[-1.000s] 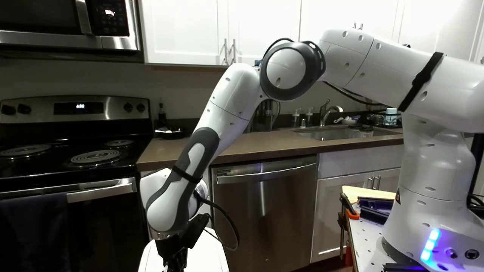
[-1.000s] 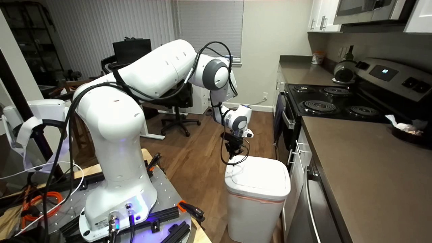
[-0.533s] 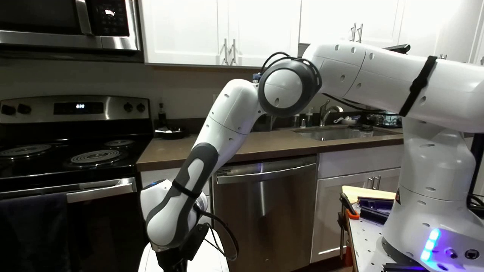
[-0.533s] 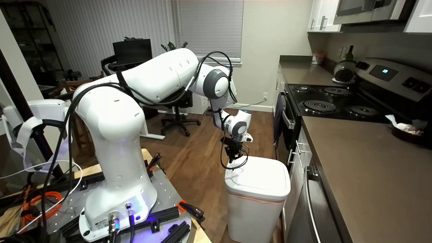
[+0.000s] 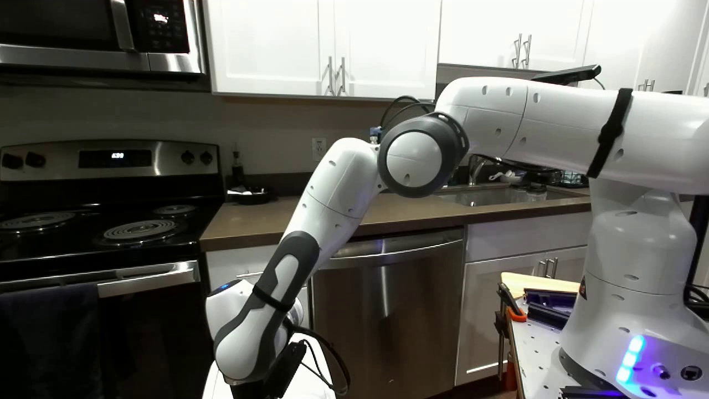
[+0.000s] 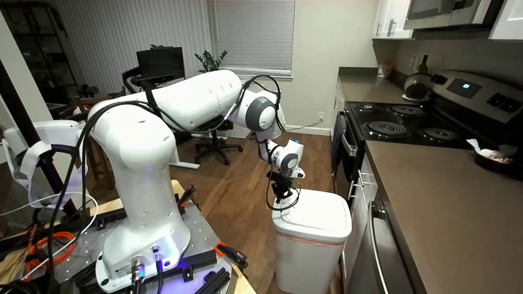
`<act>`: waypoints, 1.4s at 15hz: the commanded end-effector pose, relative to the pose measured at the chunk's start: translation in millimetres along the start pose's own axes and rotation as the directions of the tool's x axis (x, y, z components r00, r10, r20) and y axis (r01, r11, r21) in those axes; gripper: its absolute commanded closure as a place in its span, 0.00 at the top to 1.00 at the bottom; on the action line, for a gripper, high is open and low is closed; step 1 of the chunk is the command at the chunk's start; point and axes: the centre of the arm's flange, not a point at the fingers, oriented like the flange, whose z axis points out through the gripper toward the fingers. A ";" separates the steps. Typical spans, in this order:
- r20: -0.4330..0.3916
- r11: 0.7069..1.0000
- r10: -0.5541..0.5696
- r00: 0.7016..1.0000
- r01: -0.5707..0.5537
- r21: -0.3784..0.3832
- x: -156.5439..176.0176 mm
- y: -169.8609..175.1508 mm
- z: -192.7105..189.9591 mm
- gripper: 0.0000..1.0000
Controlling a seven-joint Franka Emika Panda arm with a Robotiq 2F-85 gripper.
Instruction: Open the top of the bin
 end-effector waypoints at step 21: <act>-0.204 0.959 -0.103 0.974 0.043 -0.280 -36.1 -65.5 -122.8 0.00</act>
